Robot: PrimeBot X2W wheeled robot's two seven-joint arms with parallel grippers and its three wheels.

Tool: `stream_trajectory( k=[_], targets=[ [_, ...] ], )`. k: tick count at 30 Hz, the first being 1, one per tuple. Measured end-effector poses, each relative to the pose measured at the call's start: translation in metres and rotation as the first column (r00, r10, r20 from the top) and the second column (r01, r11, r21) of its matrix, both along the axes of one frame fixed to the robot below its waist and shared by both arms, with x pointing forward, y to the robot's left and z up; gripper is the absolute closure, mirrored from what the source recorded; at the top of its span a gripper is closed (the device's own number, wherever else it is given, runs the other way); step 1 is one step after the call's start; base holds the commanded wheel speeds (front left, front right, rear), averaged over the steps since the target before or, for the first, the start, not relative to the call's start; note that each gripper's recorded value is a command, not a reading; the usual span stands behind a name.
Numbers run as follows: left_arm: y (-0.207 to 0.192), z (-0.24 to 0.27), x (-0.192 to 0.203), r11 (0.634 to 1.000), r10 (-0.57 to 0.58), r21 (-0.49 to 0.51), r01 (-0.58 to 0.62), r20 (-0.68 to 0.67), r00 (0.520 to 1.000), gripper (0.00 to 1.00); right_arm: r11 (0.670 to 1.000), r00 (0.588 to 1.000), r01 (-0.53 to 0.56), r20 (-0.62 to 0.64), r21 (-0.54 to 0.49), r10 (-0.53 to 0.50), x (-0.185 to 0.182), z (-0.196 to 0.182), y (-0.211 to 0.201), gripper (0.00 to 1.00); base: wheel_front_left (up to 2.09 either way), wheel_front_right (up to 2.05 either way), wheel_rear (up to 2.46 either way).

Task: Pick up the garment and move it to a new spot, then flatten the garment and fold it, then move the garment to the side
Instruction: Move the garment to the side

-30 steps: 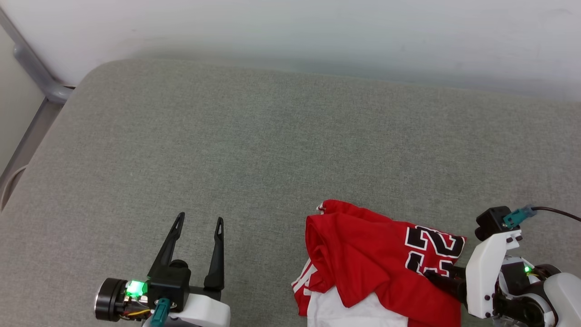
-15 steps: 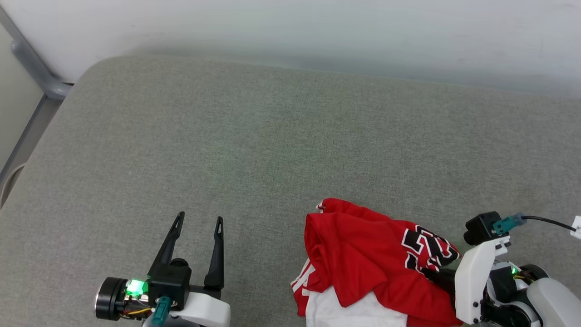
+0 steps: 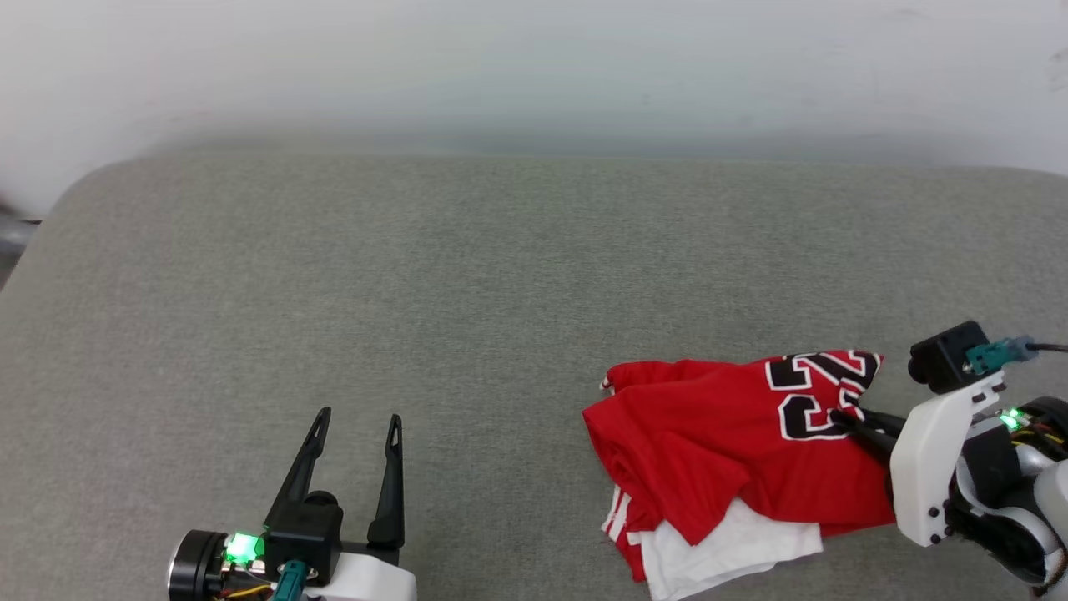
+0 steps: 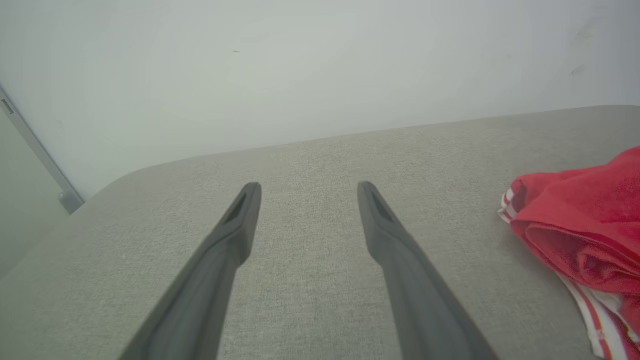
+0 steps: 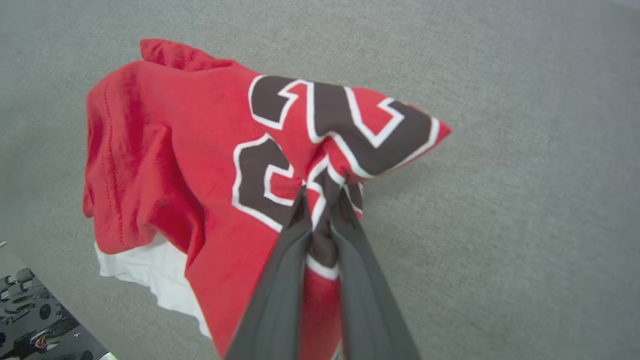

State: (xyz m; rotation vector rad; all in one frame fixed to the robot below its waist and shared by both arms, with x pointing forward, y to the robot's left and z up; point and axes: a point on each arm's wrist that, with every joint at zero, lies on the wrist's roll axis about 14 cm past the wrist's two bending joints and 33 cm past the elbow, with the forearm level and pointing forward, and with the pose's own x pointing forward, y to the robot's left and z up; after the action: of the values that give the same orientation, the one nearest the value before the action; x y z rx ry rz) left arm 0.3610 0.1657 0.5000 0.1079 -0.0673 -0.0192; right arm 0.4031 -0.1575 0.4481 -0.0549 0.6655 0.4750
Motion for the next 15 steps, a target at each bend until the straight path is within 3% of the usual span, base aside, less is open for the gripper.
stream_trajectory(
  k=[6,15],
  targets=[
    [-0.024,0.002,0.010,0.997,-0.073,-0.006,0.073,0.009,0.997,0.00,0.995,0.994,0.087,0.067,-0.041,-0.084,-0.003,0.022,-0.041,1.00,0.00,0.00,0.00],
    [-0.057,0.003,0.031,0.986,-0.167,-0.013,0.168,0.021,0.986,0.00,0.962,0.958,0.263,0.136,-0.074,-0.252,0.000,0.045,-0.108,1.00,0.00,0.00,0.00]
  ],
)
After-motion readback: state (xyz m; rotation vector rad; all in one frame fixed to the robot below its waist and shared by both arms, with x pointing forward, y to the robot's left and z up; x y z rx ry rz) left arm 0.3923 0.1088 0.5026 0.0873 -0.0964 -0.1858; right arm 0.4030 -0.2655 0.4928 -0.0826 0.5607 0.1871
